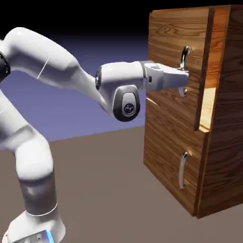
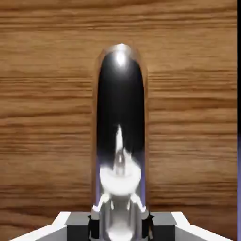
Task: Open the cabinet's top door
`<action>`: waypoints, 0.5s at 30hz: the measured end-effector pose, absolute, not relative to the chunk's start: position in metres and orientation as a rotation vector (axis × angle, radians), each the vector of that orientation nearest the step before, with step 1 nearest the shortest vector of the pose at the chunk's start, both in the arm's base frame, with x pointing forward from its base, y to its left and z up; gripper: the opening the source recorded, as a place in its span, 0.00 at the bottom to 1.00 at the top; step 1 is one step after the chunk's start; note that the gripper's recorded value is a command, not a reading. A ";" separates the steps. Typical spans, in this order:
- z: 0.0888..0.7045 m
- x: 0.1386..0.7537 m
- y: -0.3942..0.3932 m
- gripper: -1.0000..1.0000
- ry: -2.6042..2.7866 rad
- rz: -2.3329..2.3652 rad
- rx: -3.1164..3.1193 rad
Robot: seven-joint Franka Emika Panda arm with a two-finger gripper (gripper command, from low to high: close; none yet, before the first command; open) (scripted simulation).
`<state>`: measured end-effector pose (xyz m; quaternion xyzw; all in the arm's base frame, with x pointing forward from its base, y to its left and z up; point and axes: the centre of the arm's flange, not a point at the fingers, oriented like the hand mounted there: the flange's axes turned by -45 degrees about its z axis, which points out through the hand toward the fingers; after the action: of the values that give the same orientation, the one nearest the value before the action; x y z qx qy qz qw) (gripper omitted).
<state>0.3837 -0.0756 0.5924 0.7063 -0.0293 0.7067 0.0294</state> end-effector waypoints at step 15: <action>0.592 0.349 -0.056 0.00 -0.196 2.126 2.118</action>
<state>0.3488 -0.0559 0.5921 0.7027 -0.0650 0.7053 0.0670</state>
